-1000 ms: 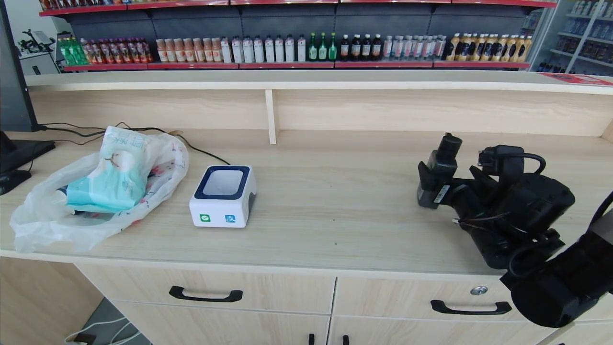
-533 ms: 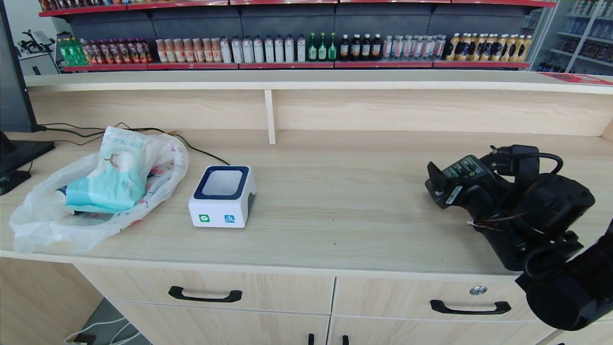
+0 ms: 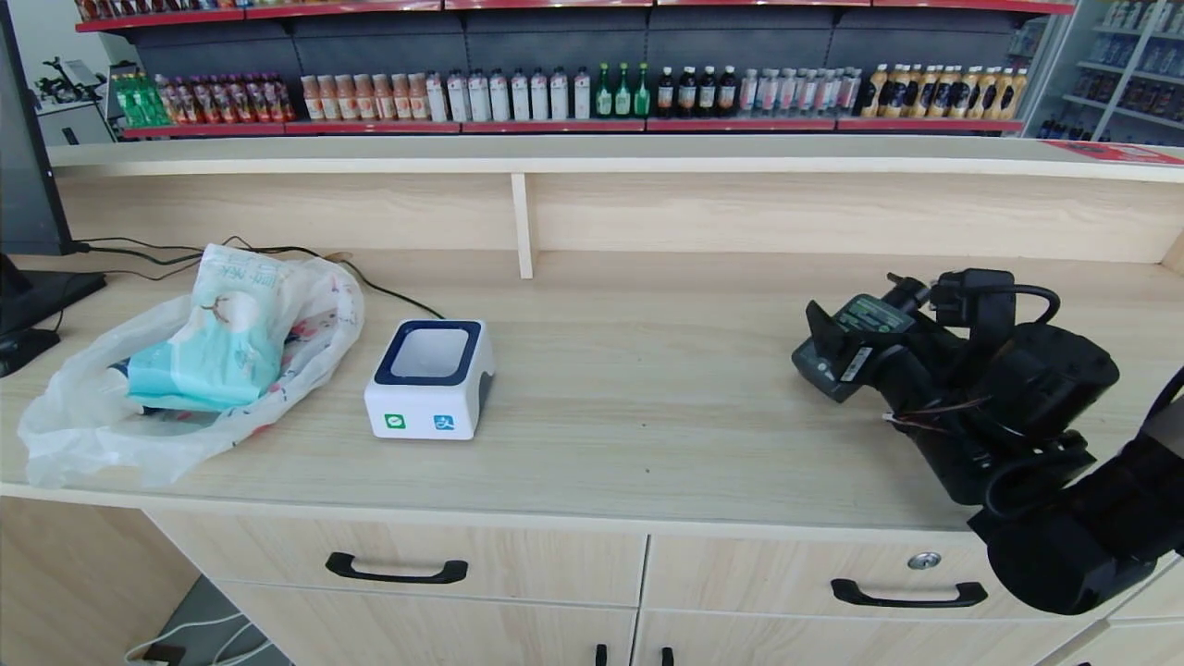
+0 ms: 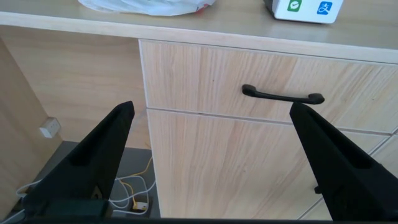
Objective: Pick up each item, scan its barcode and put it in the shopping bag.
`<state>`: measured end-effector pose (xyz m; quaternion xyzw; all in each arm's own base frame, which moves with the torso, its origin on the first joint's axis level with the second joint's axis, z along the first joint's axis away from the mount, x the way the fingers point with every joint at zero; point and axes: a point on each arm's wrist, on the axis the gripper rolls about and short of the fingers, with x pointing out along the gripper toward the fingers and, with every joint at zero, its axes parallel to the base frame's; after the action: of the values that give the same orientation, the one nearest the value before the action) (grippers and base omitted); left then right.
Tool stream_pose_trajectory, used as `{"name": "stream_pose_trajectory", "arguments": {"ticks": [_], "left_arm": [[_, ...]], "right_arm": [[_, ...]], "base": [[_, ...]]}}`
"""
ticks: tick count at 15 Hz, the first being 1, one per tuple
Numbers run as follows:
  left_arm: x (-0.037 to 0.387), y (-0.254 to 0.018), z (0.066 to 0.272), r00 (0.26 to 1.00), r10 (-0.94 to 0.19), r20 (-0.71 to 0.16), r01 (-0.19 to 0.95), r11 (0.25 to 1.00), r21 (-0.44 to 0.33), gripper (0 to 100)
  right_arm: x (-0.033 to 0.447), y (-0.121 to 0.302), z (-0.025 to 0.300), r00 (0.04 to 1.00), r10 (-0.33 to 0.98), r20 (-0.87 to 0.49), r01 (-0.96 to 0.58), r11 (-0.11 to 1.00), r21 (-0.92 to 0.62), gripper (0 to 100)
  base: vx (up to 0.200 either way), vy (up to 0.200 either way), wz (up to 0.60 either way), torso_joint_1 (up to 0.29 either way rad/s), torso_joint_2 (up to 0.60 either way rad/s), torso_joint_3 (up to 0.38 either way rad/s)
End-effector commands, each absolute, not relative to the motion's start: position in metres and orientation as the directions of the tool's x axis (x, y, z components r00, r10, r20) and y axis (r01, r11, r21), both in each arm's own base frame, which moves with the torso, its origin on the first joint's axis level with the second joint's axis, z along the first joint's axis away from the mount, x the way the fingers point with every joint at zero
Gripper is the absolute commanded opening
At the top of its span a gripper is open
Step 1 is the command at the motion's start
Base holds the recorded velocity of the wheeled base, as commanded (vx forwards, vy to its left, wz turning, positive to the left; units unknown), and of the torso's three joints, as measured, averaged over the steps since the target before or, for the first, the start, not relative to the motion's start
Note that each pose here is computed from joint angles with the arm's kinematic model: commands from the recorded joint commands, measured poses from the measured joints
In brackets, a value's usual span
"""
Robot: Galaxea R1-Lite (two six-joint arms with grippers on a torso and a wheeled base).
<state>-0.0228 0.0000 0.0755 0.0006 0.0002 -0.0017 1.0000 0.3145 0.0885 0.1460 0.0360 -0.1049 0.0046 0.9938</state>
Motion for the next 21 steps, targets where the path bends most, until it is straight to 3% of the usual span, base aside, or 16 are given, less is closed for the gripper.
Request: {"name": "stream_pose_trajectory", "arguments": {"ticks": [1, 11, 21], "left_arm": [[-0.023, 0.000, 0.075, 1.000, -0.003, 0.000, 0.003, 1.000, 0.002, 100], [-0.023, 0.000, 0.075, 1.000, -0.005, 0.000, 0.005, 1.000, 0.003, 100], [-0.023, 0.000, 0.075, 1.000, -0.003, 0.000, 0.003, 1.000, 0.003, 100]], "right_arm": [[0.315, 0.093, 0.150, 0.974, 0.012, 0.226, -0.030, 0.997, 0.075, 100], [0.294, 0.103, 0.174, 0.955, 0.059, 0.290, -0.087, 0.993, 0.084, 100], [0.285, 0.084, 0.161, 0.974, 0.035, 0.225, -0.053, 0.996, 0.076, 100]], "base": [[0.000, 0.000, 0.00, 0.000, 0.00, 0.000], [0.000, 0.000, 0.00, 0.000, 0.00, 0.000], [0.000, 0.000, 0.00, 0.000, 0.00, 0.000]]}}
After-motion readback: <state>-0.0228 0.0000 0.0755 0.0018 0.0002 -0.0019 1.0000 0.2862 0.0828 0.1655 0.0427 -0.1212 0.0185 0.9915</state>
